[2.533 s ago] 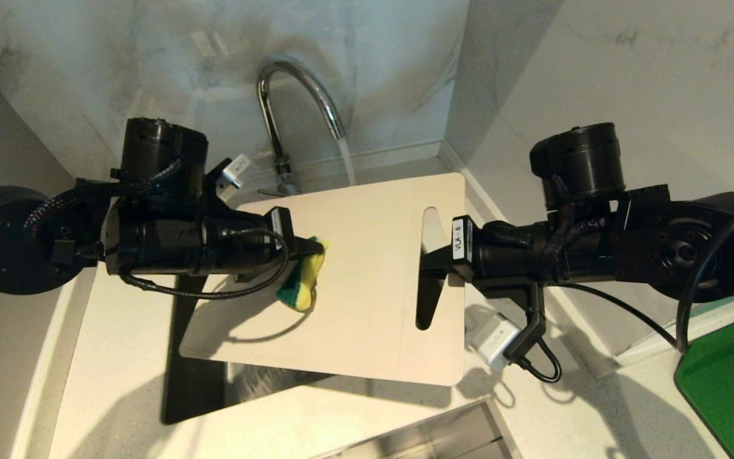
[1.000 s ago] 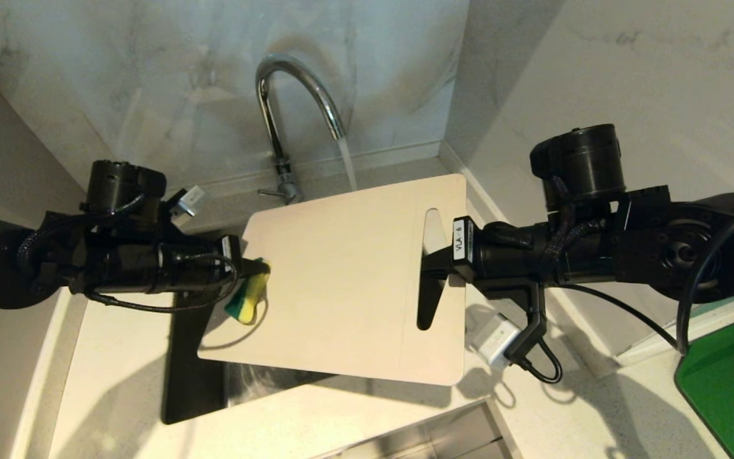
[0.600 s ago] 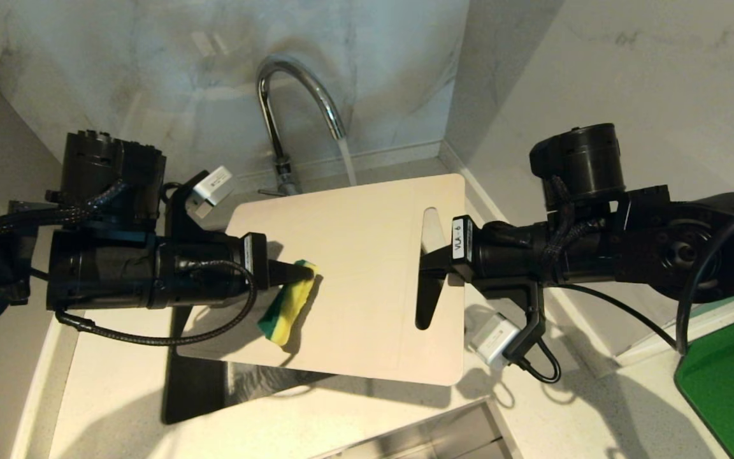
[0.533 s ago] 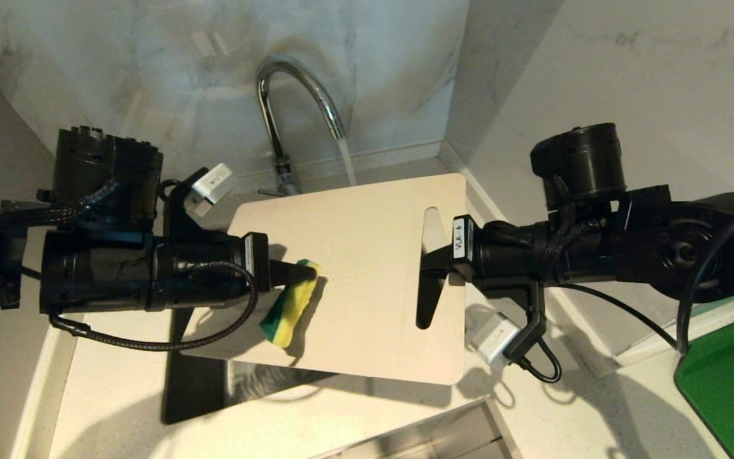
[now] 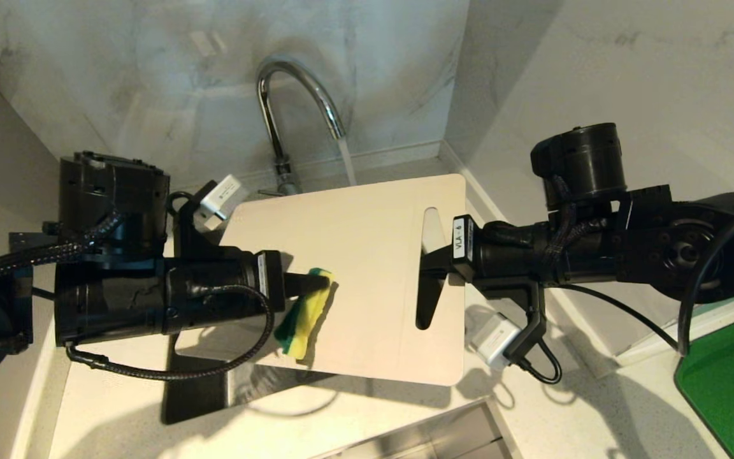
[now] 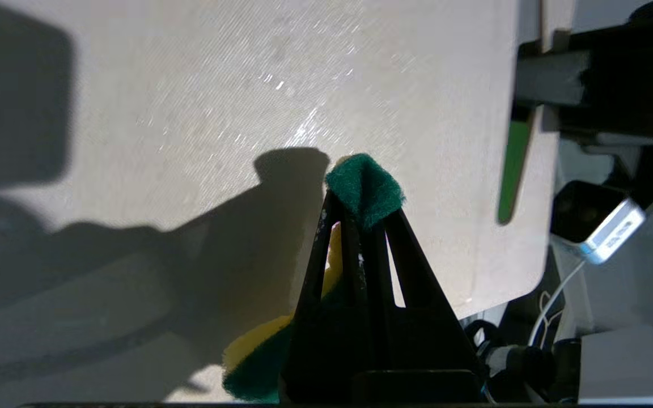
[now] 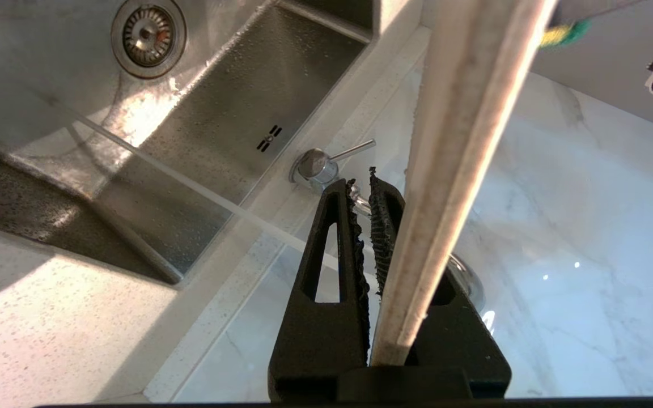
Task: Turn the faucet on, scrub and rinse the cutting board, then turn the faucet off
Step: Scrub the cutting board underwater
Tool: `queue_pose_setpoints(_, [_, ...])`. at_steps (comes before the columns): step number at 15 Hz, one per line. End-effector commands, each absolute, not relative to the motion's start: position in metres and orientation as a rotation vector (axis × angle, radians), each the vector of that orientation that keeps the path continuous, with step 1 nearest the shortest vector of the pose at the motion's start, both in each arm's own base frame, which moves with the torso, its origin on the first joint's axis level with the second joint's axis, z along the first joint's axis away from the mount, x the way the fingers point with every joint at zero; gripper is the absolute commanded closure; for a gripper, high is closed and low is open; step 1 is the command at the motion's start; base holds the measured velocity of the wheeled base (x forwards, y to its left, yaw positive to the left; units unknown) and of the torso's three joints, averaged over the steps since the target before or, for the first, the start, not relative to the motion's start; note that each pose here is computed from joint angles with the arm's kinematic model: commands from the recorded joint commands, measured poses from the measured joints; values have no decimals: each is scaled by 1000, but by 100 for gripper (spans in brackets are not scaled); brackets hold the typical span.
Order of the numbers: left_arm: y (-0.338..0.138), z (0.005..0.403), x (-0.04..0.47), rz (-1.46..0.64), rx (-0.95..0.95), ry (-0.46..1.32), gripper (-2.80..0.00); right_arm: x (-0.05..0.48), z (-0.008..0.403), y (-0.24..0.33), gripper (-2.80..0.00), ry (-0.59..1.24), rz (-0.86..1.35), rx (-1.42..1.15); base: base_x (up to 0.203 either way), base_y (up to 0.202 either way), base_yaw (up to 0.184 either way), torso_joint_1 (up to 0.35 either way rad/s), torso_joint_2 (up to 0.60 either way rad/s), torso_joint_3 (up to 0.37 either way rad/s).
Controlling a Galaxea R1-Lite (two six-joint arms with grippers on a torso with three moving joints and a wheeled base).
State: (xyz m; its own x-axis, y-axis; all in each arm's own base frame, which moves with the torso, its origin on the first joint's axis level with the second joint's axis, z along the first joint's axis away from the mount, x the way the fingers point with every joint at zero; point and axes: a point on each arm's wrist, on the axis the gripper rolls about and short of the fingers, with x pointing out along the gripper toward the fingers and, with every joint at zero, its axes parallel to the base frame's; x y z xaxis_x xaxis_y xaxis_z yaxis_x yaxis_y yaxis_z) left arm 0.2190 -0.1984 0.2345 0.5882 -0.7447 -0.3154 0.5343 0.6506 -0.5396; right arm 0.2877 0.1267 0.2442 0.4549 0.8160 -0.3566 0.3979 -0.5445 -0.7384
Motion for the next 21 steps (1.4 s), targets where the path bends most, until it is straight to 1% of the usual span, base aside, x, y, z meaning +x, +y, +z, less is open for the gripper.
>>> queue_pose_setpoints(1, [-197,223,221,-748,-409,589,0,288,244,127,0,-1023,956,-2148,0,0,0,0,0,0])
queue_pose_setpoints(7, [-170,203,233,-636,-419,633,0,286,244,126,0,-1023,954,-2148,0,0,0,0,0,0])
queue_pose_setpoints(9, [-159,195,237,-602,-430,618,0,287,246,126,0,-1038,919,-2156,0,0,0,0,0,0])
queue_pose_setpoints(12, [-136,183,248,-541,-453,588,0,285,245,126,0,-1028,927,-2141,0,0,0,0,0,0])
queue_pose_setpoints(21, [-77,177,273,-508,-543,591,0,280,252,123,0,-1032,900,-2143,0,0,0,0,0,0])
